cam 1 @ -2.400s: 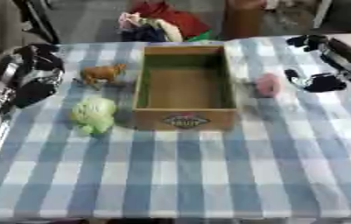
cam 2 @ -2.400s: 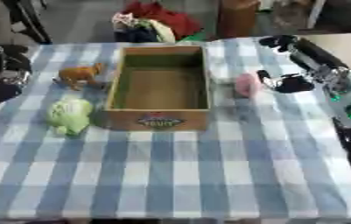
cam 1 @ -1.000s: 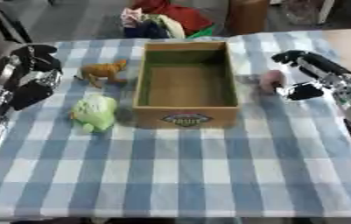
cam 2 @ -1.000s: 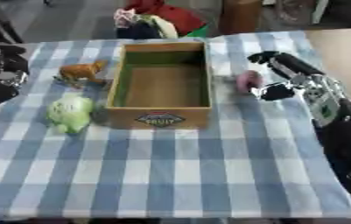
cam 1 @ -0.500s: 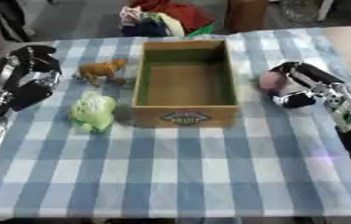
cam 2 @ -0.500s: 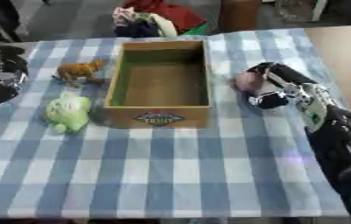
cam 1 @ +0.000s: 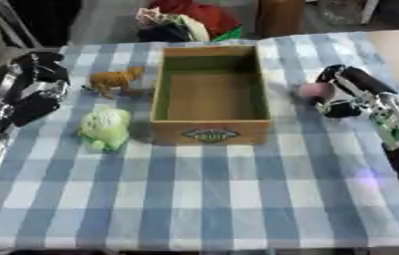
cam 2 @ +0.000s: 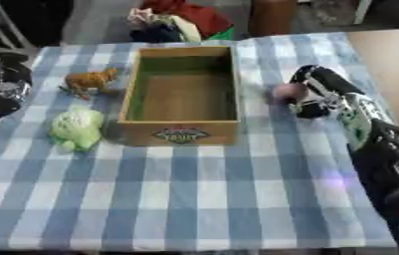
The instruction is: Pick up objects on the table and place them in the box.
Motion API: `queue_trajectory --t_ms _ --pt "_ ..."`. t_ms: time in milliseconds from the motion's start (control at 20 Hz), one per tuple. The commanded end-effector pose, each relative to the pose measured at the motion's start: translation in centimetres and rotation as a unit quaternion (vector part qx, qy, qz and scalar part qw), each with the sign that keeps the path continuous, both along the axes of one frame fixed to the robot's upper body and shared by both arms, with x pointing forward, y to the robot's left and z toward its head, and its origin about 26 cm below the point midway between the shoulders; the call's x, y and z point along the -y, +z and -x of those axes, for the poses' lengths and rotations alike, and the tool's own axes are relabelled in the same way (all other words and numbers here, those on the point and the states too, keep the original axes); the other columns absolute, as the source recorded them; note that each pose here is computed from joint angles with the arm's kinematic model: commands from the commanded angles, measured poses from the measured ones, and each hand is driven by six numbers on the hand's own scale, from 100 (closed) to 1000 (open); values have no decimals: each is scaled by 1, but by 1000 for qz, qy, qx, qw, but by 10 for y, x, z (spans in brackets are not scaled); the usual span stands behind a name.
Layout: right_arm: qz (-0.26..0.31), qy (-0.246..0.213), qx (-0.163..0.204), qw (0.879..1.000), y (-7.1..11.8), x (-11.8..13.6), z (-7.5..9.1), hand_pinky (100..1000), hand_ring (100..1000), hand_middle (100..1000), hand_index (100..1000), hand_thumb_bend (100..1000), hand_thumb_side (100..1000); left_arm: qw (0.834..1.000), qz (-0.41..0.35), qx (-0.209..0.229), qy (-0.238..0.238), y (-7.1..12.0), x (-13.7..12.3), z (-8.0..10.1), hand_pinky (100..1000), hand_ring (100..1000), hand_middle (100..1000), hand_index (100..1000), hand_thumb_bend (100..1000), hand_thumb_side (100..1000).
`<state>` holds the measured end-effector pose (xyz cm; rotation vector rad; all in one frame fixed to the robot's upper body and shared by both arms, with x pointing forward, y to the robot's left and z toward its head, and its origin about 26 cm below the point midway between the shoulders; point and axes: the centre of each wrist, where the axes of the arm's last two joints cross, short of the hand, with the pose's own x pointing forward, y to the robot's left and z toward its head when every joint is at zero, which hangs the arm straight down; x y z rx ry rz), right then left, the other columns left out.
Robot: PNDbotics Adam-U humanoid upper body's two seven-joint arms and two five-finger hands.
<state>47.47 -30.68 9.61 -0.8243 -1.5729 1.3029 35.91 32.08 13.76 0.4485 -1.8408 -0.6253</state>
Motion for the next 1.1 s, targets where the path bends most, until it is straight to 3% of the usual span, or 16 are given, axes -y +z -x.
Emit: queue_trajectory --t_ms 50,300,500,650,800,1100 --pt "-9 5 44 999 26 1 -5 769 773 684 456 100 100 1000 -7 16 0 13 -4 0 756 620 594 787 100 333" --pt "-26 34 71 997 47 -9 -7 769 773 681 455 100 100 1000 -7 17 1 13 -4 0 756 620 594 787 100 333" --pt "-32 40 72 996 53 -12 -7 771 773 680 455 100 100 1000 -7 16 0 13 -4 0 757 621 594 787 100 332" --pt "-41 108 109 987 78 -53 -13 774 776 686 459 100 100 1000 -8 13 -4 11 -3 0 757 621 595 787 100 332" --pt "-36 167 118 978 95 -82 -15 777 777 689 463 100 100 1000 -8 15 -4 13 -3 -1 757 621 595 787 100 329" --pt "-7 223 99 970 98 -117 -19 784 782 700 471 100 100 1000 -7 19 -6 16 -2 -1 757 621 594 787 100 327"
